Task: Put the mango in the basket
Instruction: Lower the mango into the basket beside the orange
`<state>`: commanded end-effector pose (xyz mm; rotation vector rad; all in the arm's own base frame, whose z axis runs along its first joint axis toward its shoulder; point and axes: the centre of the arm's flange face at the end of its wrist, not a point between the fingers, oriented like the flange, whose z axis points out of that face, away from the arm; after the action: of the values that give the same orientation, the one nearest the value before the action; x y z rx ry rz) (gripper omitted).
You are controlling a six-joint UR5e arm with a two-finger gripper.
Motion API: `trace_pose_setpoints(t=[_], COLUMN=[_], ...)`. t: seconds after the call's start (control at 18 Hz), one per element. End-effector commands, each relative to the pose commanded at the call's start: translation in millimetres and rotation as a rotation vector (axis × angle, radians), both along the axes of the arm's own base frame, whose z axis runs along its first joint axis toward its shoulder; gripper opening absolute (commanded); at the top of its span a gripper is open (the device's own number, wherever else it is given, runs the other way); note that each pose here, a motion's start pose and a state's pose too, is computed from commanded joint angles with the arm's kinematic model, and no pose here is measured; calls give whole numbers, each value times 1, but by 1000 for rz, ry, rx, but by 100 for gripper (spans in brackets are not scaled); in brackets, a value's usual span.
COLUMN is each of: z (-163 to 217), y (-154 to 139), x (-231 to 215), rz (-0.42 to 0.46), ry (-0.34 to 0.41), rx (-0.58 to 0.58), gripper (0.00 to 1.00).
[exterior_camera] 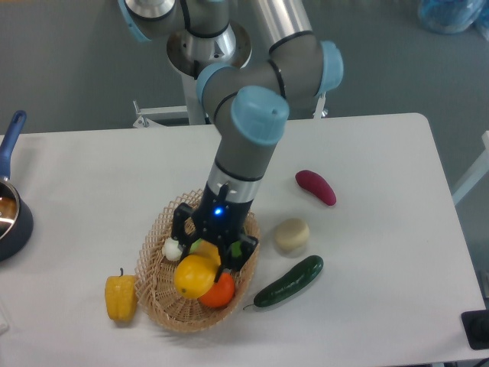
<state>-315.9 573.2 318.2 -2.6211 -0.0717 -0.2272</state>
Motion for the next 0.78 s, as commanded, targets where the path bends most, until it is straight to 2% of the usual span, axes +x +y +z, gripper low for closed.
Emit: trace_pose_setpoints(t=[0.22, 0.61, 0.78], z=[-21, -57, -63], y=[9, -2, 3], x=[17, 30, 34], rz=[-15, -17, -25], ry=[26, -5, -10], rx=[-73, -144, -150], gripper=[18, 21, 21])
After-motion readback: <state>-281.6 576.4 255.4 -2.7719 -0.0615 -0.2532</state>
